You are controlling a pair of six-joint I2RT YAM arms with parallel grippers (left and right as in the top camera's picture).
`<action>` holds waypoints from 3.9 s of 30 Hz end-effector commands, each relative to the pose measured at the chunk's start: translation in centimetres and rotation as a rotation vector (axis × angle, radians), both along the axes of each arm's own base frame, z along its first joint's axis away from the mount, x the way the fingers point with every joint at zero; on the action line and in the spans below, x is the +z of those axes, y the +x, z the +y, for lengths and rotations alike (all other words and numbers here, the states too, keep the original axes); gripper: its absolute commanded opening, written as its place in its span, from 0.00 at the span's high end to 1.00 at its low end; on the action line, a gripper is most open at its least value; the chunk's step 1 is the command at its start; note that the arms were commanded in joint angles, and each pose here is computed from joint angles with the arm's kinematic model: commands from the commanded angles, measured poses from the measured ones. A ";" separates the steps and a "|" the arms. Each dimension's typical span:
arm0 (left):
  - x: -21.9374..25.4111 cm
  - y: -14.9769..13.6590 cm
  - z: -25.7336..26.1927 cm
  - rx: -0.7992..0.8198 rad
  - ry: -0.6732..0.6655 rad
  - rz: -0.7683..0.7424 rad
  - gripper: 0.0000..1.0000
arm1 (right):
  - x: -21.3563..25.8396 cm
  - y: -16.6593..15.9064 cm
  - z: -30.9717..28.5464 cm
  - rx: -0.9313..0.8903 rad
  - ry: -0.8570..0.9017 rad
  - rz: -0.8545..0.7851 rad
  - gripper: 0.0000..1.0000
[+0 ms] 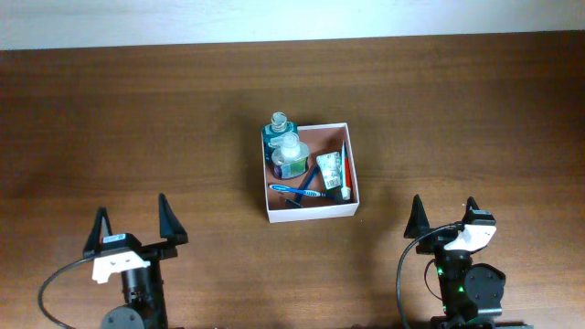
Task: Pack container
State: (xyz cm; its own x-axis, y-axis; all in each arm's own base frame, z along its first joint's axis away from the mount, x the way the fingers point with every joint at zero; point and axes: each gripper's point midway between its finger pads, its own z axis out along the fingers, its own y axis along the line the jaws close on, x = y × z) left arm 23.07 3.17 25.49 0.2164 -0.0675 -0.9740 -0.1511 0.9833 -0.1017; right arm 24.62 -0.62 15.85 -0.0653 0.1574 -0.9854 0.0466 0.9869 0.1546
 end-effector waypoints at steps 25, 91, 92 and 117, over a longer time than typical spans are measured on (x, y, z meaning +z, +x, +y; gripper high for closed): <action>-9.0 1.6 -3.0 -0.180 -0.004 0.248 0.01 | -0.3 0.0 -0.2 -0.010 0.007 0.005 0.02; -9.7 1.5 -3.0 -0.180 -0.008 0.279 0.01 | -0.3 0.0 -0.2 -0.010 0.007 0.005 0.02; -9.7 1.5 -3.0 -0.180 -0.008 0.279 0.01 | -0.3 0.0 -0.2 -0.010 0.007 0.005 0.02; -9.7 1.5 -3.0 -0.180 -0.008 0.279 0.01 | -0.3 0.0 -0.2 -0.010 0.007 0.005 0.02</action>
State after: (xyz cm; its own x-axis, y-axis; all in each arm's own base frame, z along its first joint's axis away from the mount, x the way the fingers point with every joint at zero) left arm 24.60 0.47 15.86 -0.0765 -0.0795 -0.9939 -0.0159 0.9968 -0.0785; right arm 24.62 -0.62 15.85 -0.0653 0.1570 -0.9854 0.0466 0.9869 0.1542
